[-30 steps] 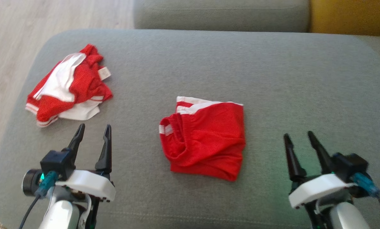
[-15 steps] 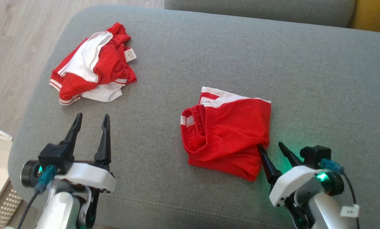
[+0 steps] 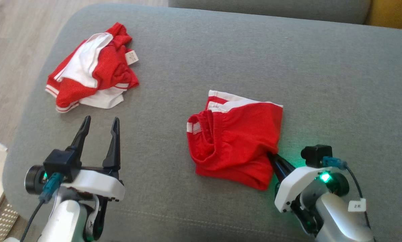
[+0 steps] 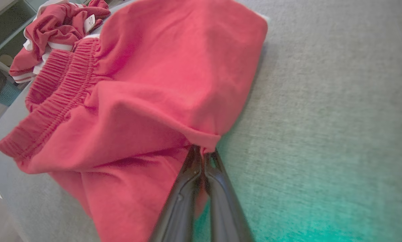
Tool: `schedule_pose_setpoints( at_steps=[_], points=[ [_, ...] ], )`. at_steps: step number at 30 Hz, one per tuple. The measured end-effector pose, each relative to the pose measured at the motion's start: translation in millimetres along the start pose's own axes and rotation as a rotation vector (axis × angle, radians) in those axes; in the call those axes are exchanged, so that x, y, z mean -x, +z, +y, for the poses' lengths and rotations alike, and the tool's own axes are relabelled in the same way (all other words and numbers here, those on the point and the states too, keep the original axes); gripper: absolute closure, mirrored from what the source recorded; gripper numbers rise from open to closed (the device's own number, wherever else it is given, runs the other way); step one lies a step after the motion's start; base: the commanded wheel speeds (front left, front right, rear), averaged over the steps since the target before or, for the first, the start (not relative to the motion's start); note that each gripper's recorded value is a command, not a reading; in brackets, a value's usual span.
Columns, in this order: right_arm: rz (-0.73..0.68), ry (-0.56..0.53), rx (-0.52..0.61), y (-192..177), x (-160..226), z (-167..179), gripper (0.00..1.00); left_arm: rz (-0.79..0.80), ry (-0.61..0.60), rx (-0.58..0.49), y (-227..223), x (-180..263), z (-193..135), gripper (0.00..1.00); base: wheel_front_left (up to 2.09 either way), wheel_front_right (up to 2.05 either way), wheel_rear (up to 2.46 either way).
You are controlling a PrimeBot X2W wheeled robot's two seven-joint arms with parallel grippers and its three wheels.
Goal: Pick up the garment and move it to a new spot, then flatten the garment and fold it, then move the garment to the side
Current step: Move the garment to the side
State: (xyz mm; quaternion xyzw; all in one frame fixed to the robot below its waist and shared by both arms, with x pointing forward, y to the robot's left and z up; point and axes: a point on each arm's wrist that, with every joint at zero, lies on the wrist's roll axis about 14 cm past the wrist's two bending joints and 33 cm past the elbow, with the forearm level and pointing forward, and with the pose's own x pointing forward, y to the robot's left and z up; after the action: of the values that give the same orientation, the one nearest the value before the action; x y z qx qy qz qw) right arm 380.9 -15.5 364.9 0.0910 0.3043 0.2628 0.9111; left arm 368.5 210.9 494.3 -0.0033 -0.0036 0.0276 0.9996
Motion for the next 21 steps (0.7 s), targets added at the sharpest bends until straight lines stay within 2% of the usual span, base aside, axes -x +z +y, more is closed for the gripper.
schedule_pose_setpoints(
  at_steps=[4, 11, 21],
  points=[
    [-0.021, -0.025, 0.073, 9, 6, -15, 1.00, -0.003, -0.033, 0.004, 0, -6, -11, 0.00, 0.00, 0.00, 0.00],
    [-0.069, -0.134, 0.206, 41, 28, -64, 1.00, -0.026, -0.127, 0.020, 5, -24, -44, 0.00, 0.00, 0.00, 0.00],
    [-0.128, -0.402, 0.345, 118, 81, -175, 1.00, -0.068, -0.306, 0.047, 12, -60, -107, 0.00, 0.00, 0.00, 0.00]
  ],
)
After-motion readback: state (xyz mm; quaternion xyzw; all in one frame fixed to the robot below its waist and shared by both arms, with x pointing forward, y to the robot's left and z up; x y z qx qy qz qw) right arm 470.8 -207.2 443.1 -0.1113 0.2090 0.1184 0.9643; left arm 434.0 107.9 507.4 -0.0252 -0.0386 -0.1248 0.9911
